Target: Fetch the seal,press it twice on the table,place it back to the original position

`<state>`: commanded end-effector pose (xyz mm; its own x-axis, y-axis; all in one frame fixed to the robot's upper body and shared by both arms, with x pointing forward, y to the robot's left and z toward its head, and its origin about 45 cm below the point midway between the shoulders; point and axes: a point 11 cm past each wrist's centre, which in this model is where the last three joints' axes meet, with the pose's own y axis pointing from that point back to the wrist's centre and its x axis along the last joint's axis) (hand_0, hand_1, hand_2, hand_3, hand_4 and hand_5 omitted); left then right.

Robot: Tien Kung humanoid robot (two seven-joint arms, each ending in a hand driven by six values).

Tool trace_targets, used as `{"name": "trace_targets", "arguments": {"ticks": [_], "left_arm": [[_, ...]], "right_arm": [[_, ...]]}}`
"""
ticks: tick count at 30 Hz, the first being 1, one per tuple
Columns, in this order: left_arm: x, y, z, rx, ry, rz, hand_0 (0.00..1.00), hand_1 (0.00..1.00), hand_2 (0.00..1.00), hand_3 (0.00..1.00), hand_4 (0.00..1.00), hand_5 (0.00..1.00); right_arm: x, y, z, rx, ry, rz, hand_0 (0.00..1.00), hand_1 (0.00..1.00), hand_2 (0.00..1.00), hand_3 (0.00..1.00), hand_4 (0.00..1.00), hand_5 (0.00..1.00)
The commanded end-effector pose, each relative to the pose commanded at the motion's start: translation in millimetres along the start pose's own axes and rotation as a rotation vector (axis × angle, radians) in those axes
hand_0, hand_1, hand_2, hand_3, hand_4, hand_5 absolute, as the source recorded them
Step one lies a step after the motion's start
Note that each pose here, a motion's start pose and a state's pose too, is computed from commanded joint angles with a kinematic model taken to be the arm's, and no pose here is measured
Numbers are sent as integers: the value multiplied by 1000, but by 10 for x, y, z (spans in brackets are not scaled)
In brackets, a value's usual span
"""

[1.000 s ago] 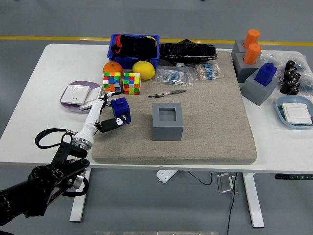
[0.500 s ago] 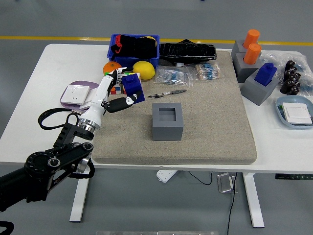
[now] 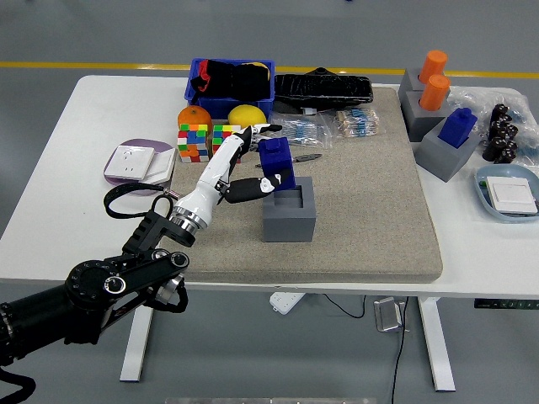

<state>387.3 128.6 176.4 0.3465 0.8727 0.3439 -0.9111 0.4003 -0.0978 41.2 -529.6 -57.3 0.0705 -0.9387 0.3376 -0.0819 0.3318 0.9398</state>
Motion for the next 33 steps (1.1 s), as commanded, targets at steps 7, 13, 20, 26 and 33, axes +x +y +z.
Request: {"name": "trace_targets", "arguments": {"ticks": [7,13,20,26,33], "left_arm": [[-93,-36,10,-5,-18,-26,828,565,487,792,610,2],[-187,-30,-20,-3,-30,-45,828,564,486,791,609,2],[-271,-46,-39,-9,-59,-72,827,565,486,790,609,2],[-305,-67,-60,-6,-74,-83,827,565,486,790,607,2],[-285,-116,-91,4,-91,-75,827,566,486,790,609,2]], "right_arm": [[21,5,-31,5,5,3,836,765,755,699,760,368],[19,4,-27,3,10,3,836,765,755,699,760,367],[16,4,-25,1,16,2,836,765,755,699,761,369],[29,6,-3,-4,21,4,836,765,755,699,760,370],[29,6,-19,-1,20,4,836,765,755,699,760,370]]}}
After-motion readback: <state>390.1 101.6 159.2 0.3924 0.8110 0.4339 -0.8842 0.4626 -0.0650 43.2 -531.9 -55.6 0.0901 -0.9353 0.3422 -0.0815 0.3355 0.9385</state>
